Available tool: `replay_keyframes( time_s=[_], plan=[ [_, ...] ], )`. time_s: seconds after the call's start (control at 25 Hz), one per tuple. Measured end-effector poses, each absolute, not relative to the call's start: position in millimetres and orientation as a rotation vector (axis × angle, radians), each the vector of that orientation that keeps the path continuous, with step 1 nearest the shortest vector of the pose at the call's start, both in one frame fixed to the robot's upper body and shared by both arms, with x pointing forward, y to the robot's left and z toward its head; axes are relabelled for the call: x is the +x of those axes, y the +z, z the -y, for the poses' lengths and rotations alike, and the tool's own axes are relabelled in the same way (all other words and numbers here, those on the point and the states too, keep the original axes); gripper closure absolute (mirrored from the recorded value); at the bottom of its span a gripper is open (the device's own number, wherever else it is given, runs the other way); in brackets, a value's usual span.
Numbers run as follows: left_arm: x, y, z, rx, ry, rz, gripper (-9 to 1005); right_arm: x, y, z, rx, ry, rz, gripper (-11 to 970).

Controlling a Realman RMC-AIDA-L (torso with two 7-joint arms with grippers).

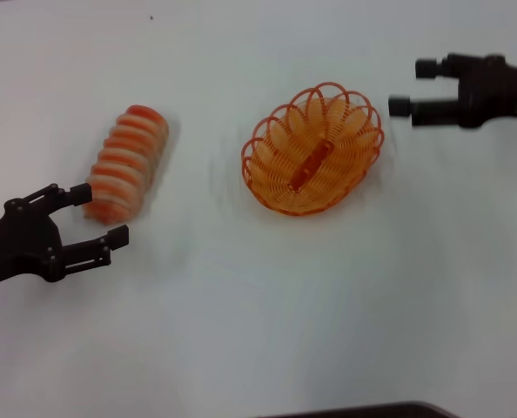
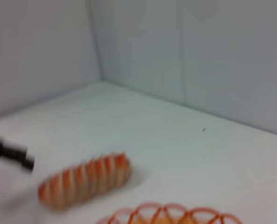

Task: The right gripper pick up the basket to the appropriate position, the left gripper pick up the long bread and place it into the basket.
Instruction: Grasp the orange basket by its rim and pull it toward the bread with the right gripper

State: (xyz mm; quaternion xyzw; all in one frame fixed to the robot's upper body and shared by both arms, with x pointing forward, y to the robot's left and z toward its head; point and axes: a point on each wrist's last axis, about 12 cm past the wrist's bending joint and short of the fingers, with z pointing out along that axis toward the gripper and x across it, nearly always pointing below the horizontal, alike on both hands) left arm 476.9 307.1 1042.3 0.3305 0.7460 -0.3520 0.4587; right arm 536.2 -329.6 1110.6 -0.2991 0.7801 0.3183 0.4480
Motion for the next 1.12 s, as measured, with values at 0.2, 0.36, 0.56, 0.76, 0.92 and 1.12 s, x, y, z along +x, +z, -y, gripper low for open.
replay_keyframes(
  time_s=[0.2,0.36,0.56,0.76,0.92,1.12],
  plan=[
    [477.5,1042.9,-306.5,0.814,-0.87,-1.833,93,566.3,1138.3,320.9,-0.591,0.913,-2.103,44],
    [478.2,1043.6,-305.9,0.816,-0.872,-1.828,93,592.2,1159.2,306.7,-0.573,0.867,-2.308,45],
    [480.2,1045.4,-304.8,0.825,-0.874,-1.819,92,620.5,1181.6,281.2,-0.674,0.634,-2.47,45],
    [480.2,1045.6,-304.3,0.828,-0.877,-1.816,92,630.9,1179.8,257.4,-0.821,0.457,-2.532,46],
    [480.2,1045.6,-304.2,0.829,-0.877,-1.815,92,633.6,1167.3,247.1,-0.871,0.407,-2.54,46],
    [480.3,1045.6,-303.7,0.829,-0.879,-1.814,92,633.5,1144.5,239.7,-0.891,0.378,-2.566,47]
  ],
)
